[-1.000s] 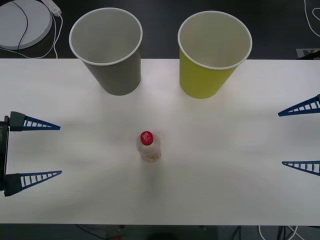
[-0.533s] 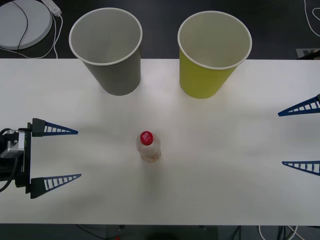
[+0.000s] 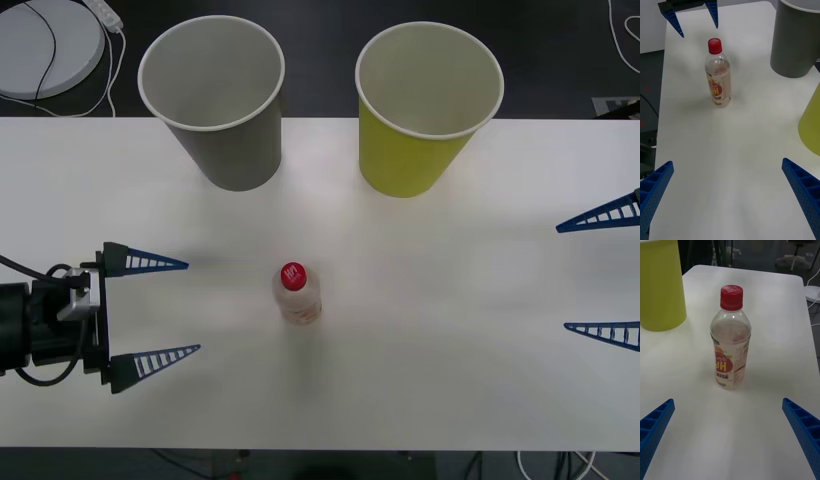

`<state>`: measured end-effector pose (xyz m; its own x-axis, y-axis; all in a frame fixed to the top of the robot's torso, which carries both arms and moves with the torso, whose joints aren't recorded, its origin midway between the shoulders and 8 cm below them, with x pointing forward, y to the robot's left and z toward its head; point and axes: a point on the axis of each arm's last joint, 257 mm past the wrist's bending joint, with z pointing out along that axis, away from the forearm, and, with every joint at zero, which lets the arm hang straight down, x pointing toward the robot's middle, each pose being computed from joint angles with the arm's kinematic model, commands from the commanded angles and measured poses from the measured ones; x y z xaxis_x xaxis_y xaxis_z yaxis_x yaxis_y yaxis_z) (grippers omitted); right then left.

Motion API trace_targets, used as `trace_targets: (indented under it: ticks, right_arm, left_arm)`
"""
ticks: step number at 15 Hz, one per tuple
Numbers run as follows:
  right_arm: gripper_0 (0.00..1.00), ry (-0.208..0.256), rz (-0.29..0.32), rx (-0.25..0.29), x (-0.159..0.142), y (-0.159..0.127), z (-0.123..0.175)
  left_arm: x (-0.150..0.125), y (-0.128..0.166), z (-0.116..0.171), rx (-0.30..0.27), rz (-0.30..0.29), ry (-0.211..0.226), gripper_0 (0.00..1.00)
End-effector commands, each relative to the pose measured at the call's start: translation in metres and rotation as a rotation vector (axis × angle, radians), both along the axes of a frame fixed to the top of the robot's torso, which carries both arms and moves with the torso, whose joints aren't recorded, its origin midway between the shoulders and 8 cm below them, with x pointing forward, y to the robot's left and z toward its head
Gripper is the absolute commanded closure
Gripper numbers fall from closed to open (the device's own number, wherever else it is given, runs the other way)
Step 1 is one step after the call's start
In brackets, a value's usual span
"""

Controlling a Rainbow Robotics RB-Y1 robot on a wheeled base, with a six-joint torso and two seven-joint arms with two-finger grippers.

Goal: Put the can into the green bin and the plastic bottle into the gray bin

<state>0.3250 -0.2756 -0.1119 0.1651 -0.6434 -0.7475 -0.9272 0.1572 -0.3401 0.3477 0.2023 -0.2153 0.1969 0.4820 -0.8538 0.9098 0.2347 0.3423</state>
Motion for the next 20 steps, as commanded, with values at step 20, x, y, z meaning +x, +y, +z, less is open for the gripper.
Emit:
trace_targets:
  ticks: [20]
  right_arm:
    - [0.0,0.0,0.0,0.0,0.0,0.0,0.0]
  left_arm:
    - [0.03,-0.112,-0.026,-0.115,0.061,-0.042,0.0]
